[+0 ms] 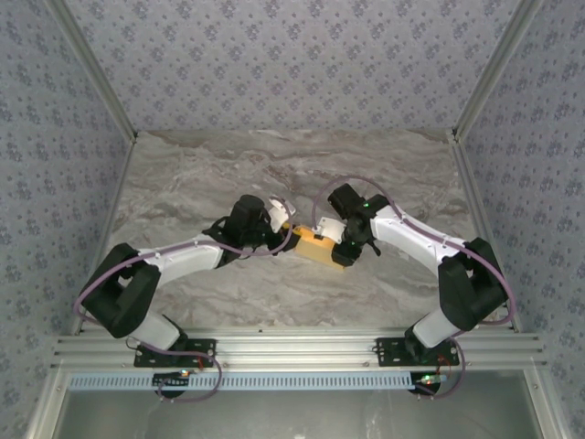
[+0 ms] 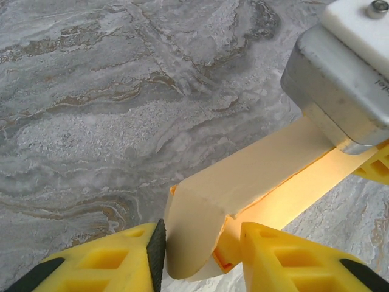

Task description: Fold the paper box

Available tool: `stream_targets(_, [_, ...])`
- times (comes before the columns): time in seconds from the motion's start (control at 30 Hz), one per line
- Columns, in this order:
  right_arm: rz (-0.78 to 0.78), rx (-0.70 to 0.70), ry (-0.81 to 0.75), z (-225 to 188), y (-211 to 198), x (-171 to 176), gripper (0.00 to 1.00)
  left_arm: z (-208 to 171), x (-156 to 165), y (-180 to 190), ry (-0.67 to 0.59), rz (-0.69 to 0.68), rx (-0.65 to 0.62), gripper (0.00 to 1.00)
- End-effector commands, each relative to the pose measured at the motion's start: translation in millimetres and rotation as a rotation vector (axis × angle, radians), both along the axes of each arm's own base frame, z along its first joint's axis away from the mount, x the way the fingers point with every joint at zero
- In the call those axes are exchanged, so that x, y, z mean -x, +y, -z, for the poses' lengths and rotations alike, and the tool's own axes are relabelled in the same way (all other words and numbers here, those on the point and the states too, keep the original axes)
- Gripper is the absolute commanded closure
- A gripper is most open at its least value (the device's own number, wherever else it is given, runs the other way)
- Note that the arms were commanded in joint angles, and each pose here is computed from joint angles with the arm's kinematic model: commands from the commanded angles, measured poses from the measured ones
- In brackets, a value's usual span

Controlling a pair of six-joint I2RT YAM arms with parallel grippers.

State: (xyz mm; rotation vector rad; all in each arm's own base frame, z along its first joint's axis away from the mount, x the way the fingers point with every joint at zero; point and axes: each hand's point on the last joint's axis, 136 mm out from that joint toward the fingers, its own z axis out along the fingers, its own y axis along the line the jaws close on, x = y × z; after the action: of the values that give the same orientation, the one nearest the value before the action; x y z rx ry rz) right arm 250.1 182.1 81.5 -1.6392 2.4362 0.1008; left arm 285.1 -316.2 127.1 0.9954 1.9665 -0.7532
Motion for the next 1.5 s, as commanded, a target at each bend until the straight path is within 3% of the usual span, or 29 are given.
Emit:
stream_targets(0.0, [0.014,0.02,0.04,15.6,-1.1,2.8,0.66,-2.9,-2.8,-5.3,-0.021,0.031,-0.022,0.69])
stream_targets(0.13, [0.014,0.028,0.052,20.2,-0.5,3.5,0.66,-2.6,-0.9,-7.0,-0.007,0.051,-0.02,0.86])
stream_targets(0.33, [0.005,0.094,0.053,29.3,0.4,1.0,0.66,-12.2,-1.9,-11.1,0.036,0.031,0.015,0.9])
stream_targets(0.67, [0.011,0.099,0.047,21.8,4.2,-5.3,0.65,-24.7,-7.0,-9.9,0.086,-0.028,0.035,0.86])
stream_targets(0.9, [0.022,0.067,0.05,17.8,7.3,-6.1,0.65,-35.8,-3.4,-4.8,0.094,-0.042,0.064,0.61])
stream_targets(1.03, [0.025,0.063,0.064,17.5,5.3,-4.2,0.65,-41.7,-4.7,7.1,0.093,-0.064,0.078,0.59])
stream_targets(1.2, [0.033,0.037,0.069,13.9,5.4,-3.8,0.65,-29.7,-1.9,16.2,0.099,-0.047,0.018,0.64])
stream_targets(1.47, [0.037,0.037,0.084,17.0,3.2,-0.8,0.65,-15.1,10.3,5.9,0.095,0.038,-0.006,0.65])
